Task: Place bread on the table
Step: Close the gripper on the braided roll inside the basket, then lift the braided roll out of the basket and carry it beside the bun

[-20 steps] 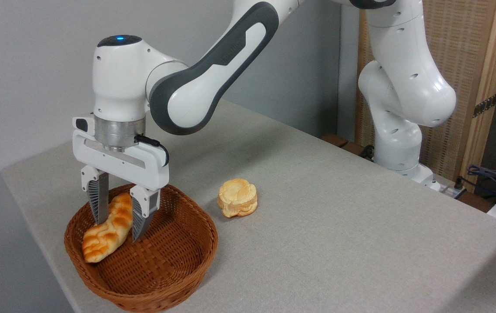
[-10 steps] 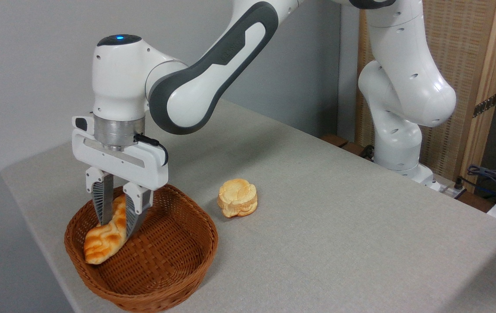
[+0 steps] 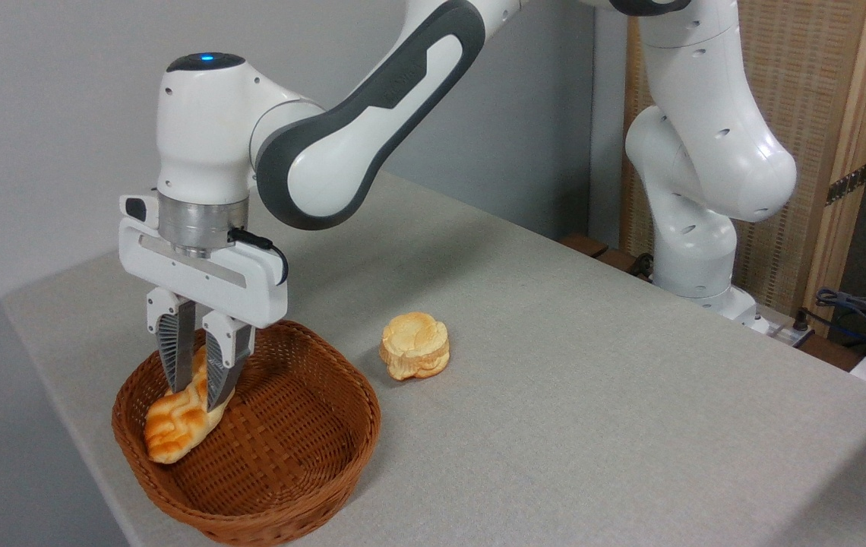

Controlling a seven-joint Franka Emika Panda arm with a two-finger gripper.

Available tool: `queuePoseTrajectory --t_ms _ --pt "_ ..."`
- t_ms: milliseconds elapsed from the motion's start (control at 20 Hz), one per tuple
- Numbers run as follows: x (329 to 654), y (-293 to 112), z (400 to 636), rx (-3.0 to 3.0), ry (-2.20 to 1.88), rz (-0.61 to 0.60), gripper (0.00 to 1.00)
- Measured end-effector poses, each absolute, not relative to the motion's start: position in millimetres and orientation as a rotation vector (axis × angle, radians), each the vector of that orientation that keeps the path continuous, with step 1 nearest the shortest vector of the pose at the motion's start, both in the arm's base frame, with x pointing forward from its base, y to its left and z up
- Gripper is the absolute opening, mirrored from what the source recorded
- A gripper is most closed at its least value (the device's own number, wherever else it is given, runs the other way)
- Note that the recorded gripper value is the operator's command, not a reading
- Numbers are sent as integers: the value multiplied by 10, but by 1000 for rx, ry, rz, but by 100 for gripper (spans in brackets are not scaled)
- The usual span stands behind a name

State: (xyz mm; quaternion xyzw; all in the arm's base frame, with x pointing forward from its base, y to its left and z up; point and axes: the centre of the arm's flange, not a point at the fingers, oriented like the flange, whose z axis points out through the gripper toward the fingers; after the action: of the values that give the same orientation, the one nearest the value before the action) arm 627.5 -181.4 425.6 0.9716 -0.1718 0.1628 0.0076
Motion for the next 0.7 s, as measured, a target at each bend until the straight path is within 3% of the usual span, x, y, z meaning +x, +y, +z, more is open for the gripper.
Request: queuePoseTrajectory --t_ms 700 --pt "6315 -1679 4414 3047 -504 530 0"
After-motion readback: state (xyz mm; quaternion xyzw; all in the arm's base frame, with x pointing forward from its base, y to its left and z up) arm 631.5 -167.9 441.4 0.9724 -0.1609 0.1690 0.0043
